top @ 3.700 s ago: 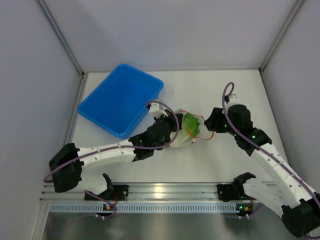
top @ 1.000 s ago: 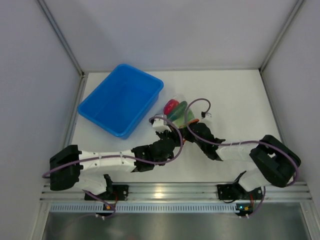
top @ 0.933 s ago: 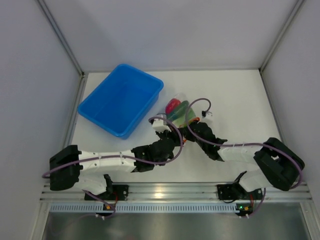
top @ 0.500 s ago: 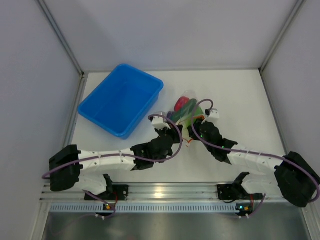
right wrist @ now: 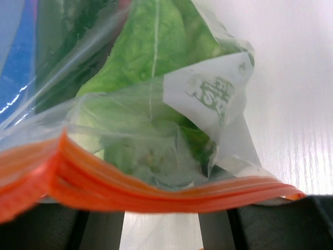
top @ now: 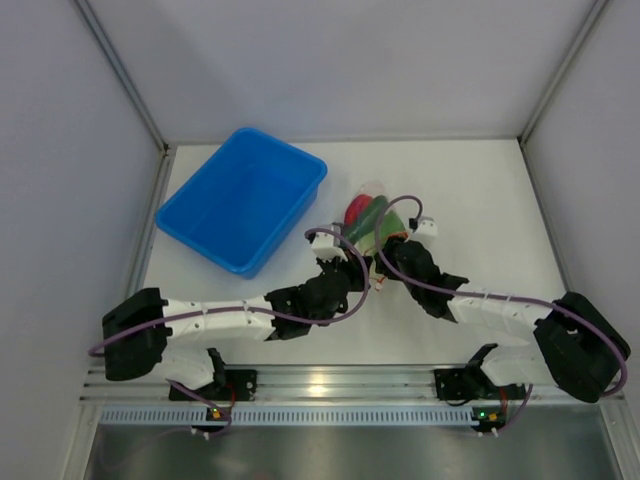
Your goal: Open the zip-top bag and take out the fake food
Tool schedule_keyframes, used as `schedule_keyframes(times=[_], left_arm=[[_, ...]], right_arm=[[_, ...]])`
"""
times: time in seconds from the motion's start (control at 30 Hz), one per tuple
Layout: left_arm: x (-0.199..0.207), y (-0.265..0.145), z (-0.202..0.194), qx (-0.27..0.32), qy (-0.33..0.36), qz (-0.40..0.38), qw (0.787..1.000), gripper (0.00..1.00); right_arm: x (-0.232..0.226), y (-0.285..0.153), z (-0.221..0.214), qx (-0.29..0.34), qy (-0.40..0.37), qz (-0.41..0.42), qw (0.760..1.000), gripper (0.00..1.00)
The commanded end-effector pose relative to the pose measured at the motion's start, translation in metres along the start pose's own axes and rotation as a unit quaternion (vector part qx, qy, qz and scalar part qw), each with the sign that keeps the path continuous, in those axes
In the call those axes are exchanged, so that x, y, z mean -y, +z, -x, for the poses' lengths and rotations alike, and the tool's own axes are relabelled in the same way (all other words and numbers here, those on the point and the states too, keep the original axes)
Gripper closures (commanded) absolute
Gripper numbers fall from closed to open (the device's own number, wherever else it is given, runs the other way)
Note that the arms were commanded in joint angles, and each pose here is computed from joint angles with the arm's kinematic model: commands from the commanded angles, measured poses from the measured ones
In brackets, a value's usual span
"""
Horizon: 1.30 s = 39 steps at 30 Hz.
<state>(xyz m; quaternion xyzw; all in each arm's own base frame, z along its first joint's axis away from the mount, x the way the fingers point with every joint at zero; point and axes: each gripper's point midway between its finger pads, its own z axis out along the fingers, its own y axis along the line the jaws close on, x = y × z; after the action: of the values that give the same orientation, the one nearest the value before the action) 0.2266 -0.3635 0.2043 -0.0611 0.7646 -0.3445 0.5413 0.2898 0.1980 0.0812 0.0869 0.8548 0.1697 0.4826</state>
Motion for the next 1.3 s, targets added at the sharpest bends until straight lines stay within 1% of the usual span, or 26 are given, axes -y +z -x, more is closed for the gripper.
schedule_keyframes(times=[0.0,0.1,0.13,0.17,0.3,0.4,0.43,0.53,0.6,0.63,0.7,0.73,0.8,0.87,0.9,0.93,1.1,1.13,1.17,1.27], left_arm=[[0.025,-0.001,0.019,0.019,-0.041,-0.033,0.998,1.00],[0.025,-0.001,0.015,0.013,-0.044,-0.034,0.998,1.00],[0.026,0.000,0.015,0.012,-0.045,-0.036,0.998,1.00],[0.026,0.000,0.012,0.008,-0.043,-0.037,0.998,1.00],[0.030,0.001,0.005,-0.006,-0.046,-0.045,0.998,1.00],[0.033,0.002,0.000,-0.016,-0.051,-0.051,0.997,1.00],[0.033,0.002,-0.002,-0.019,-0.052,-0.052,0.997,1.00],[0.033,0.002,-0.007,-0.026,-0.053,-0.054,0.997,1.00],[0.032,0.002,-0.007,-0.025,-0.051,-0.052,0.997,1.00],[0.030,0.003,-0.006,-0.021,-0.050,-0.048,0.997,1.00],[0.028,0.004,-0.002,-0.013,-0.043,-0.042,0.998,1.00],[0.027,0.004,0.000,-0.010,-0.041,-0.041,0.998,1.00],[0.024,0.003,0.005,-0.001,-0.031,-0.034,0.999,1.00],[0.021,0.004,0.011,0.006,-0.025,-0.027,0.999,1.00],[0.021,0.005,0.012,0.005,-0.023,-0.026,0.999,1.00],[0.018,0.008,0.016,0.006,-0.019,-0.019,1.000,1.00],[0.013,0.024,0.020,-0.006,-0.011,-0.012,1.000,1.00],[0.009,0.028,0.022,-0.002,-0.012,-0.005,1.000,1.00],[0.008,0.030,0.025,0.001,-0.013,-0.003,1.000,1.00],[0.004,0.035,0.032,0.010,-0.013,0.006,1.000,1.00]], right_arm=[[0.004,0.002,0.035,0.046,0.011,-0.022,0.999,0.50],[0.004,0.004,0.041,0.049,0.015,-0.027,0.998,0.48],[0.006,0.005,0.042,0.052,0.016,-0.034,0.998,0.44],[0.009,0.008,0.041,0.050,0.022,-0.040,0.998,0.42],[0.006,0.015,0.041,0.055,0.026,-0.037,0.997,0.41],[0.006,0.020,0.043,0.061,0.023,-0.040,0.997,0.48],[0.002,0.021,0.049,0.073,0.019,-0.031,0.997,0.52],[-0.003,0.027,0.052,0.078,-0.004,-0.026,0.997,0.67],[-0.008,0.027,0.057,0.082,-0.011,-0.016,0.996,0.72],[-0.010,0.027,0.057,0.084,-0.021,-0.010,0.996,0.75],[-0.015,0.024,0.061,0.091,-0.028,0.006,0.995,0.78],[-0.016,0.022,0.063,0.093,-0.041,0.010,0.995,0.82],[-0.018,0.017,0.067,0.098,-0.052,0.021,0.994,0.86],[-0.022,0.009,0.069,0.103,-0.067,0.041,0.992,0.93],[-0.024,0.007,0.068,0.103,-0.071,0.053,0.991,1.00],[-0.028,0.000,0.074,0.112,-0.075,0.067,0.989,1.00],[-0.038,-0.023,0.076,0.123,-0.091,0.121,0.981,1.00],[-0.043,-0.028,0.073,0.117,-0.099,0.140,0.978,1.00],[-0.047,-0.036,0.078,0.124,-0.099,0.153,0.975,1.00],[-0.051,-0.047,0.071,0.108,-0.113,0.181,0.971,1.00]])
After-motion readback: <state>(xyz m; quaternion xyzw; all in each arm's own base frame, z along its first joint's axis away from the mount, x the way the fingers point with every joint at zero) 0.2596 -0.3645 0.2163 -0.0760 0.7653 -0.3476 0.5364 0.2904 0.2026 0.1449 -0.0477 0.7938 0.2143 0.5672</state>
